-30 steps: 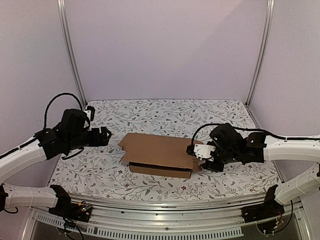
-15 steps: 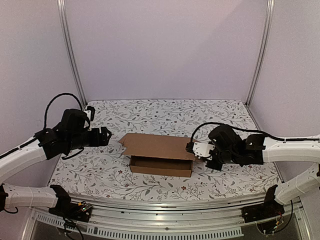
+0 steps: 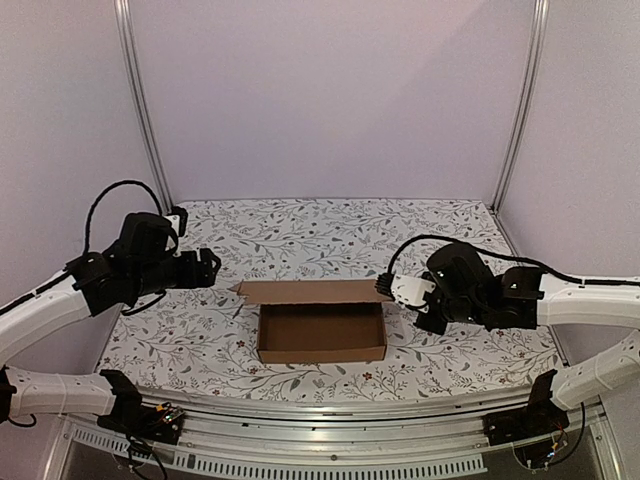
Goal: Fold the paper box
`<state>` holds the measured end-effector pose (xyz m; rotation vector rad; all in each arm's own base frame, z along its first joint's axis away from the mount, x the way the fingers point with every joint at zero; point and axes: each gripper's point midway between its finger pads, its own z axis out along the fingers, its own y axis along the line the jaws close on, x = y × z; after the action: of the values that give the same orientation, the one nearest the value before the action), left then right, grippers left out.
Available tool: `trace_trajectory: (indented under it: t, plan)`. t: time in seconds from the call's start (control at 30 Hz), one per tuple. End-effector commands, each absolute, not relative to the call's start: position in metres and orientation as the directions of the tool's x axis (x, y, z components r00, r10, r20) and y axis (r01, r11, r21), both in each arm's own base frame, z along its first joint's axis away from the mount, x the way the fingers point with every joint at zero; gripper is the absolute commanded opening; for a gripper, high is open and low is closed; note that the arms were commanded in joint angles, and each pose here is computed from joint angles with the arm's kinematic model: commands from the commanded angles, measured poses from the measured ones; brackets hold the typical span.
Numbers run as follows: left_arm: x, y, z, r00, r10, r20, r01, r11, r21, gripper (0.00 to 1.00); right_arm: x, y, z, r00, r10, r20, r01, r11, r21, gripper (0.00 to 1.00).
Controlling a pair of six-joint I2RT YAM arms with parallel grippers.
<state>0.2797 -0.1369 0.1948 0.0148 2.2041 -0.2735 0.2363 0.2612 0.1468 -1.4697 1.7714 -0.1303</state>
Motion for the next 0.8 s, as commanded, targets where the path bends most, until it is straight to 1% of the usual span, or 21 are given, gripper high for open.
trace_trajectory:
  t: [0.0,0.17,0.37,0.43,0.6,0.77]
  plan:
    - [0.280,-0.132,0.202,-0.602,-0.062,-0.796,0.105,0.982,-0.156,0.90,0.227,0.262,0.153,-0.004,-0.845,-0.535,-0.797,0.326,-0.508,0.00]
    - [0.276,-0.136,0.201,-0.612,-0.043,-0.790,0.135,0.978,-0.158,0.88,0.221,0.260,0.164,-0.023,-0.853,-0.522,-0.819,0.316,-0.480,0.00]
    - [0.266,-0.162,0.192,-0.650,0.021,-0.760,0.276,0.938,-0.211,0.86,0.212,0.256,0.175,-0.039,-0.860,-0.509,-0.848,0.298,-0.438,0.00]
    - [0.262,-0.164,0.188,-0.664,0.039,-0.747,0.293,0.932,-0.212,0.85,0.210,0.253,0.178,-0.050,-0.866,-0.497,-0.854,0.295,-0.429,0.00]
    - [0.253,-0.166,0.195,-0.655,0.074,-0.752,0.335,0.920,-0.201,0.86,0.211,0.242,0.178,-0.102,-0.877,-0.469,-0.857,0.317,-0.406,0.00]
    - [0.235,-0.174,0.200,-0.646,0.147,-0.749,0.425,0.885,-0.192,0.85,0.214,0.233,0.179,-0.136,-0.878,-0.460,-0.852,0.340,-0.397,0.00]
